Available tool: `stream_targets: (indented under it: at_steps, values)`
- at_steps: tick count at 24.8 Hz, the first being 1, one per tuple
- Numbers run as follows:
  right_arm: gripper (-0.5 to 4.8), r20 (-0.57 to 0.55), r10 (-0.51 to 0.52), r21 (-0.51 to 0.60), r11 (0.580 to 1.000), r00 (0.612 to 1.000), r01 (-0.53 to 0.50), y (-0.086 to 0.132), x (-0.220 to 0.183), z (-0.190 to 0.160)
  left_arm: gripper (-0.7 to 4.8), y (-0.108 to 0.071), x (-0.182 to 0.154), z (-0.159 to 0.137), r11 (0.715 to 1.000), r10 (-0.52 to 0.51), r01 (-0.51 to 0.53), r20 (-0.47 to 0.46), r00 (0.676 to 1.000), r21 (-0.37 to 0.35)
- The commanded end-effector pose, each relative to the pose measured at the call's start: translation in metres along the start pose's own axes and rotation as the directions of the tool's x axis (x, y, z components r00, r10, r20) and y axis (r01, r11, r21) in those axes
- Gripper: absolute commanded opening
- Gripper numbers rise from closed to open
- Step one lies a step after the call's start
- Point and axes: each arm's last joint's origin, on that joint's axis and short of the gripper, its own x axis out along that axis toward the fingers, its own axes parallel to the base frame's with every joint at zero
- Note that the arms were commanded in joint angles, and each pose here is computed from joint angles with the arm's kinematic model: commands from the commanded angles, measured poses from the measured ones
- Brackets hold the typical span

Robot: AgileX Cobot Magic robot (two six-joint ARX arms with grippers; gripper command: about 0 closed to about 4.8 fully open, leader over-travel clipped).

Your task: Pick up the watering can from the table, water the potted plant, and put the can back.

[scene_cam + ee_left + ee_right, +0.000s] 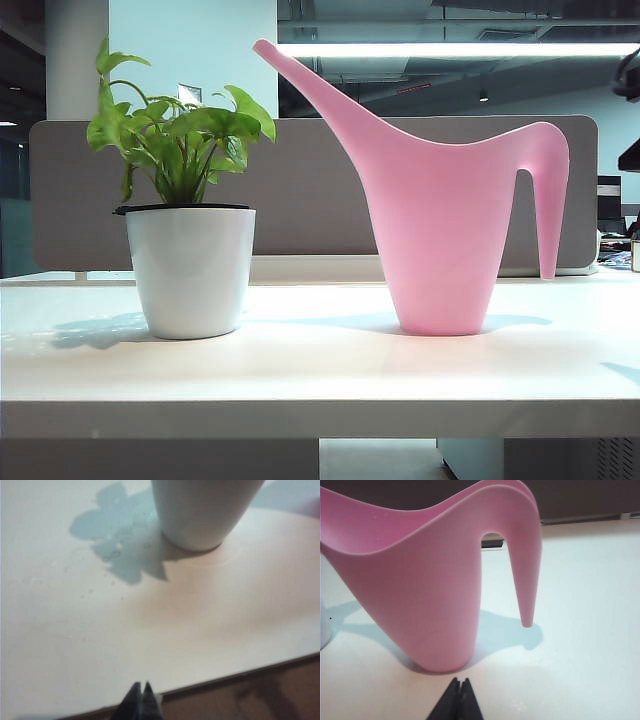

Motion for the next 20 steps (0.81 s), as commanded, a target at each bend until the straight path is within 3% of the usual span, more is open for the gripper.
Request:
stream_targets:
  at_steps: [1, 4, 12, 15, 20]
  values:
    - [-0.05, 0.012, -0.009, -0.003, 1.000, 1.000, 0.009, 0.004, 0.000, 0.001, -0.05, 0.000, 0.009, -0.018, 1.000, -0.004, 0.004, -0.021, 1.000, -0.008]
    - [-0.05, 0.001, -0.001, -0.006, 1.000, 1.000, 0.001, 0.005, 0.000, 0.000, -0.05, 0.001, 0.025, -0.049, 1.000, -0.008, 0.006, -0.109, 0.994, -0.018]
    - [-0.05, -0.035, 0.006, -0.008, 1.000, 0.999, -0.006, 0.005, 0.000, -0.003, -0.05, 0.002, 0.028, -0.049, 1.000, -0.002, 0.002, -0.006, 1.000, -0.011]
    - [-0.05, -0.039, 0.005, -0.013, 1.000, 0.999, -0.005, 0.005, 0.000, -0.004, -0.05, 0.003, 0.031, -0.056, 1.000, 0.009, -0.008, 0.099, 0.995, -0.006]
    - [-0.05, -0.039, 0.005, -0.012, 1.000, 0.999, -0.005, 0.005, 0.000, -0.004, -0.05, 0.005, 0.030, -0.060, 0.999, 0.033, -0.032, 0.165, 0.986, -0.012]
